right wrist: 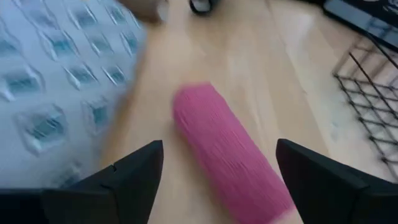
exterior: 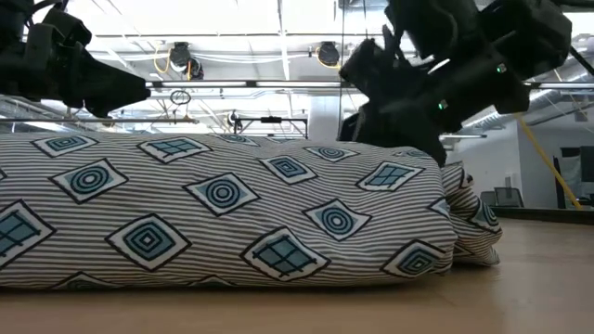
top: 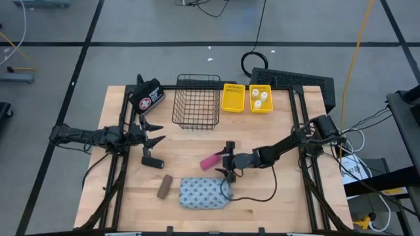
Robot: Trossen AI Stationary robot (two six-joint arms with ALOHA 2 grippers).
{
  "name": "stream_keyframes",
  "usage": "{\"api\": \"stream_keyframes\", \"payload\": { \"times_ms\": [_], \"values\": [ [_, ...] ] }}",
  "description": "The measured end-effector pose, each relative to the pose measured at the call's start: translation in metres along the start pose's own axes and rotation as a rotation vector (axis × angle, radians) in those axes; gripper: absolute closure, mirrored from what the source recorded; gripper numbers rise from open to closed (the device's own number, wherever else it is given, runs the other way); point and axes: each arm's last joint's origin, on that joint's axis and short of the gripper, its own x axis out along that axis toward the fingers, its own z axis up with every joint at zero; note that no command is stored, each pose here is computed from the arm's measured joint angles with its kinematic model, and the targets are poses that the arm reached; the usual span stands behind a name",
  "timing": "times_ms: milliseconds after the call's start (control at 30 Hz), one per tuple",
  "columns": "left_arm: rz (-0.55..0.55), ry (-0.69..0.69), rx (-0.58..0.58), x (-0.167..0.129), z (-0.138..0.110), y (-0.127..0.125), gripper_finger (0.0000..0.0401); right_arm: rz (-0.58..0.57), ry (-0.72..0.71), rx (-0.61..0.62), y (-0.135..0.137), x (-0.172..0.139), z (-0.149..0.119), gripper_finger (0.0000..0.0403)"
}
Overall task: Pick & Place Medicine items
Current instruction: Put the pink bandage into the left yellow basket
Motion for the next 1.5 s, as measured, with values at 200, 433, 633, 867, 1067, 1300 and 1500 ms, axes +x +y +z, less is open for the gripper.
{"api": "stream_keyframes", "payload": {
  "times_ms": [200, 433, 633, 867, 1067, 1300, 1500],
  "values": [
    [-0.001, 0.000, 0.000, 0.000, 0.000, 0.000, 0.0187, -0.023, 0.082, -0.019, -0.011, 0.003, -0.006, 0.0104],
    [-0.001, 0.000, 0.000, 0.000, 0.000, 0.000, 0.0187, -0.056, 0.146, 0.013, -0.025, 0.007, -0.014, 0.0104],
    [0.000, 0.001, 0.000, 0.000, 0.000, 0.000, 0.0187, 0.086, 0.115, -0.056, -0.032, 0.010, -0.013, 0.0105],
    [-0.001, 0.001, 0.000, 0.000, 0.000, 0.000, 0.0187, 0.186, 0.098, -0.023, -0.046, 0.013, -0.013, 0.0105],
    [-0.001, 0.000, 0.000, 0.000, 0.000, 0.000, 0.0187, 0.234, 0.120, 0.006, -0.046, 0.012, -0.016, 0.0106],
    [0.000, 0.000, 0.000, 0.000, 0.000, 0.000, 0.0187, 0.237, 0.130, 0.063, -0.043, 0.012, -0.016, 0.0133],
    [-0.001, 0.001, 0.000, 0.000, 0.000, 0.000, 0.0187, 0.250, 0.120, 0.052, -0.037, 0.011, -0.015, 0.0168]
  ]
}}
